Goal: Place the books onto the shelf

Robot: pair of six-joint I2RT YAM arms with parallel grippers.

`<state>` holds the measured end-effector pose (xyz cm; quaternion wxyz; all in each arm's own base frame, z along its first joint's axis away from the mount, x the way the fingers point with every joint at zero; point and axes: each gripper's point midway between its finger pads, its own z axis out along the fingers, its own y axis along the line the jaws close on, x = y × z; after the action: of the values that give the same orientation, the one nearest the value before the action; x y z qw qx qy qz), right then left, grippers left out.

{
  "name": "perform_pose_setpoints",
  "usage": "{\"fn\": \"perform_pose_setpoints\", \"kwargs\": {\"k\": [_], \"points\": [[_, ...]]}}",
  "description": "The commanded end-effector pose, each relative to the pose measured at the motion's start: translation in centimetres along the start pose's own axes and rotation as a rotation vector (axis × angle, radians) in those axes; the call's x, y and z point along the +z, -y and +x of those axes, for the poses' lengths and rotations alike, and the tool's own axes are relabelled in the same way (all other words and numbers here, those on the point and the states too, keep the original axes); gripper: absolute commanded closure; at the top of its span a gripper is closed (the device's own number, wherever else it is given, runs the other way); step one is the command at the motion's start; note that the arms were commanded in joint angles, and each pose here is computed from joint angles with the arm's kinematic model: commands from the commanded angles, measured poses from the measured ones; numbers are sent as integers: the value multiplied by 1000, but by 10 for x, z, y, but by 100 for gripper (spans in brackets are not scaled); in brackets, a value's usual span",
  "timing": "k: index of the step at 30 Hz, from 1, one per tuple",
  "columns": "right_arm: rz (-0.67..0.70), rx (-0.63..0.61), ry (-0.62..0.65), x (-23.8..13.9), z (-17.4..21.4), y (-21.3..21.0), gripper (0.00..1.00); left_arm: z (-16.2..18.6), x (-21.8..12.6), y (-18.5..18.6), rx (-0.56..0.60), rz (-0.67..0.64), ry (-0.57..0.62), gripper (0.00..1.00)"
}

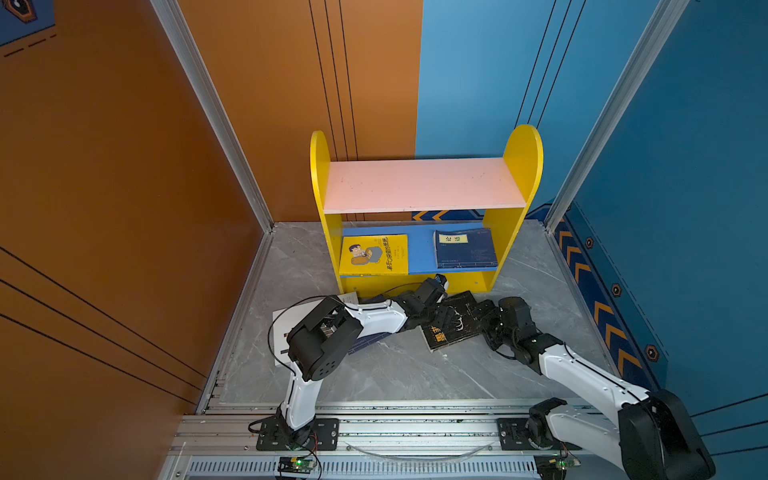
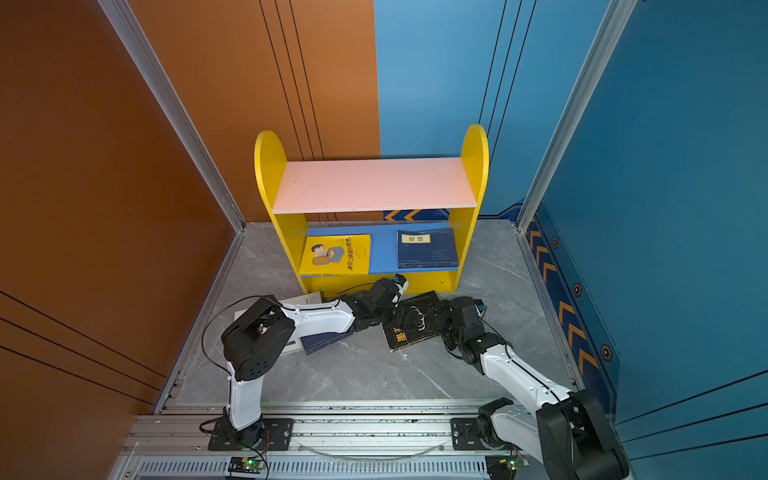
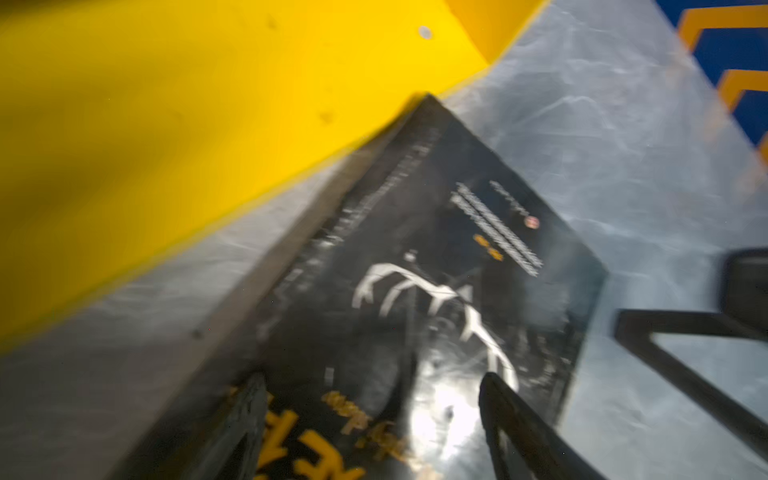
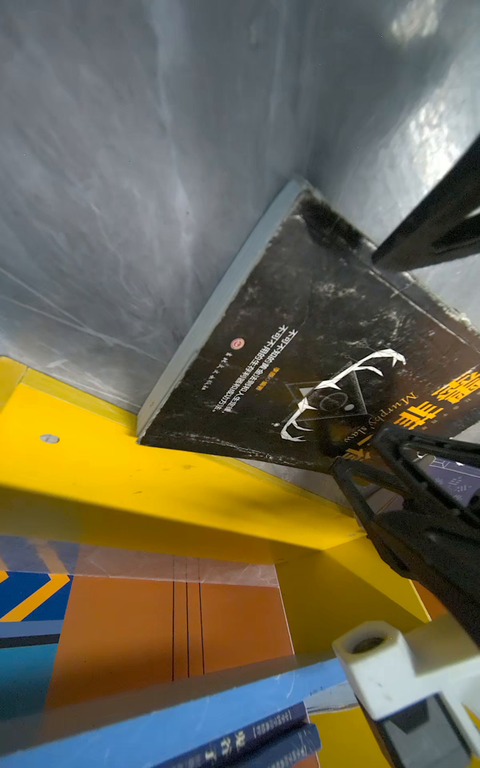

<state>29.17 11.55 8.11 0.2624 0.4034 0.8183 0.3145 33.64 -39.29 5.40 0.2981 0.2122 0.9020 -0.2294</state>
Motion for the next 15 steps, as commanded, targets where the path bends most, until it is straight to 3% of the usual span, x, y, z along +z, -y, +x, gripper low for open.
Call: {"fn": "perform_pose_setpoints", "kwargs": {"k": [1, 9, 15], "points": [[20, 8, 57, -9, -8, 3, 6, 11, 10, -30, 39, -145, -43, 18], [80, 33, 37, -12, -1, 23, 4, 13, 19, -47, 34, -214, -65, 17], [95, 43, 8, 0, 7, 30, 3, 30, 25, -35, -20, -128, -125, 18]]}}
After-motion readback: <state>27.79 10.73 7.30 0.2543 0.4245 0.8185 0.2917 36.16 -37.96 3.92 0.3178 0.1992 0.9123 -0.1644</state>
